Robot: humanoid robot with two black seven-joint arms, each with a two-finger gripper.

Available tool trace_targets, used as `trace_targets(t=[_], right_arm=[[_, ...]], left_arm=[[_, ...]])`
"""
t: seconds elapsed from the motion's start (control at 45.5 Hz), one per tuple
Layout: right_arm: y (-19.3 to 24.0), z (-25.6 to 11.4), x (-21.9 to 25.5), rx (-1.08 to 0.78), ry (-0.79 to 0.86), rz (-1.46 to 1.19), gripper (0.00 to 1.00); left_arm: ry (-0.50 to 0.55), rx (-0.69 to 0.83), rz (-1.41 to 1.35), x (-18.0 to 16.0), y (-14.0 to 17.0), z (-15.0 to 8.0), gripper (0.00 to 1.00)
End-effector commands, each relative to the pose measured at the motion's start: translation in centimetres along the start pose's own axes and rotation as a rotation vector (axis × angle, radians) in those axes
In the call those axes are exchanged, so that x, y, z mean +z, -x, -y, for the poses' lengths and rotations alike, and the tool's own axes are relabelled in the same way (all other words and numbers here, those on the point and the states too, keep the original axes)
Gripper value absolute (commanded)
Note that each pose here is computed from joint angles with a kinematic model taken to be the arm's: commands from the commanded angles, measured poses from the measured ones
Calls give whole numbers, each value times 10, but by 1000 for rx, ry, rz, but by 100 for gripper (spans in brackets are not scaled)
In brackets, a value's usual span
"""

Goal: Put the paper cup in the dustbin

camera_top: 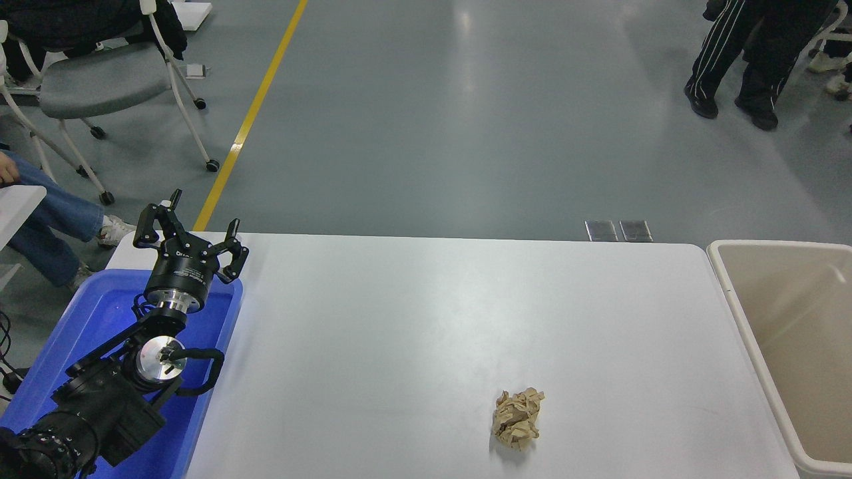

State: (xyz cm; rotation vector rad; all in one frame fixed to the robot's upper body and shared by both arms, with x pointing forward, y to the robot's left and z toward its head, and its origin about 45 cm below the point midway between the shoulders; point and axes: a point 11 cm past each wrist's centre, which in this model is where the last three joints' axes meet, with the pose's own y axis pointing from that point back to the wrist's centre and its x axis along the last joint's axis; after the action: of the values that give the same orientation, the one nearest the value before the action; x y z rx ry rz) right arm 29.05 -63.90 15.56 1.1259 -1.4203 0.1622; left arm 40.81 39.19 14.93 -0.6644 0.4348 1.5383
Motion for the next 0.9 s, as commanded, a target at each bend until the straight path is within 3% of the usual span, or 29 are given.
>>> trace_targets(t=[0.0, 0.154, 0.176, 0.242, 0.264, 0.374, 0.879], right_arm=[[8, 1, 0, 13, 19, 11, 0], [17, 1, 0, 4, 21, 8, 0], [18, 1, 0, 4, 19, 9, 5], [17, 2, 0, 13, 19, 8, 83], [16, 1, 0, 21, 17, 6, 90], [22, 1, 4, 22, 25, -5, 97], [5, 5, -20, 60, -16, 14, 99]], left_arm=[[0, 0, 1, 0, 0, 0, 100], [0, 0, 1, 0, 0, 0, 100], [0, 0, 1, 0, 0, 0, 100], [0, 0, 1, 0, 0, 0, 100], [0, 0, 1, 0, 0, 0, 100], [0, 0, 1, 0, 0, 0, 100], [0, 0, 1, 0, 0, 0, 100]])
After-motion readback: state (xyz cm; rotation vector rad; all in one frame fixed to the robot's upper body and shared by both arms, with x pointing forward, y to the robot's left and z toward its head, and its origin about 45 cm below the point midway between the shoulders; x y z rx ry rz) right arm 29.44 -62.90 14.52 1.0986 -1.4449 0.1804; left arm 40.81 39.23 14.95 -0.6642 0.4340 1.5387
